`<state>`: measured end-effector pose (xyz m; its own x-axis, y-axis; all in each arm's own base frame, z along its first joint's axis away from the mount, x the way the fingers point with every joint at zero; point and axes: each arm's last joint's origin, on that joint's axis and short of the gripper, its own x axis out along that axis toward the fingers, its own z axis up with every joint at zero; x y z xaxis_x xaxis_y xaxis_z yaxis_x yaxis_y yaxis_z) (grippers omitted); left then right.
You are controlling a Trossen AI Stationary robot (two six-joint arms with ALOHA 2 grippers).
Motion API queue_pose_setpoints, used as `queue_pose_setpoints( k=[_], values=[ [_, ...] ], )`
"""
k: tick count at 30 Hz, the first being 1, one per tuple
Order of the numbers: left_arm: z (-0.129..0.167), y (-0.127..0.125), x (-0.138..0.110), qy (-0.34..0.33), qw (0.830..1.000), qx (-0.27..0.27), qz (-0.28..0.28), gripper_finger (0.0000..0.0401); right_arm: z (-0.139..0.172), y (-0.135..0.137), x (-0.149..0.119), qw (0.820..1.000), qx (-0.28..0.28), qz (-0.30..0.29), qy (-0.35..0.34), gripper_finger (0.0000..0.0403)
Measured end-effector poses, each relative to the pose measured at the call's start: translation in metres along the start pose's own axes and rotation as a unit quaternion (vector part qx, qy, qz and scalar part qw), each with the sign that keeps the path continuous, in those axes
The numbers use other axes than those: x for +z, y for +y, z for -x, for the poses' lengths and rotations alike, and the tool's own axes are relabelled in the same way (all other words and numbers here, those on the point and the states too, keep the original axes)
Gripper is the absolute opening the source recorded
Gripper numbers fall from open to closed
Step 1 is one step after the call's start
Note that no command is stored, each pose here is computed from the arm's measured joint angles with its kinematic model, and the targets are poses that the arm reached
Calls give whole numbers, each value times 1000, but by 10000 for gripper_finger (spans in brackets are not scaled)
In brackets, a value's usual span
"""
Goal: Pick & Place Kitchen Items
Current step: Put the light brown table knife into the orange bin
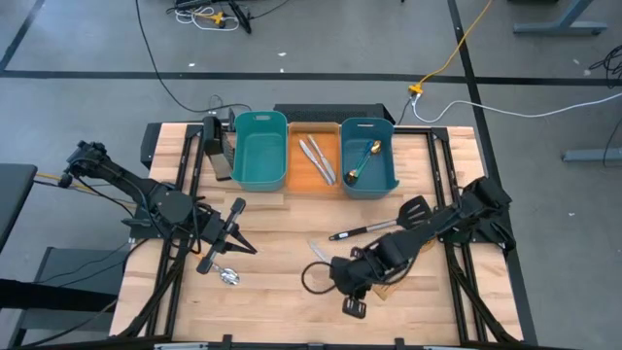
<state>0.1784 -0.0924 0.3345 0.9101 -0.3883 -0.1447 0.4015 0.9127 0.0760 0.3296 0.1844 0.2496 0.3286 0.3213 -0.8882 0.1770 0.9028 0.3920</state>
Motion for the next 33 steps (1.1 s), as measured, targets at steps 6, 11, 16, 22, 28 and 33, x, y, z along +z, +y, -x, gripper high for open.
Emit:
queue_pose_setpoints(
  k=[6, 11, 16, 22, 28, 33],
  values=[
    [0, 0, 0, 0, 1000, 0, 0, 18, -3, 4, -5, 998, -15, -53, -6, 26],
    [0, 0, 0, 0, 1000, 0, 0, 18, -24, -1, -5, 996, -40, -78, 17, 37],
    [0, 0, 0, -1, 1000, 0, 0, 18, -47, -5, -6, 995, -48, -67, 51, 66],
    [0, 0, 0, -1, 1000, 0, 0, 18, -65, -14, -3, 993, -74, -73, 59, 121],
    [0, 0, 0, 0, 1000, 0, 0, 18, -72, -22, 1, 991, -97, -69, 54, 165],
    [0, 0, 0, 0, 1000, 0, 0, 18, -71, -29, 2, 988, -131, -68, 40, 164]
  ],
)
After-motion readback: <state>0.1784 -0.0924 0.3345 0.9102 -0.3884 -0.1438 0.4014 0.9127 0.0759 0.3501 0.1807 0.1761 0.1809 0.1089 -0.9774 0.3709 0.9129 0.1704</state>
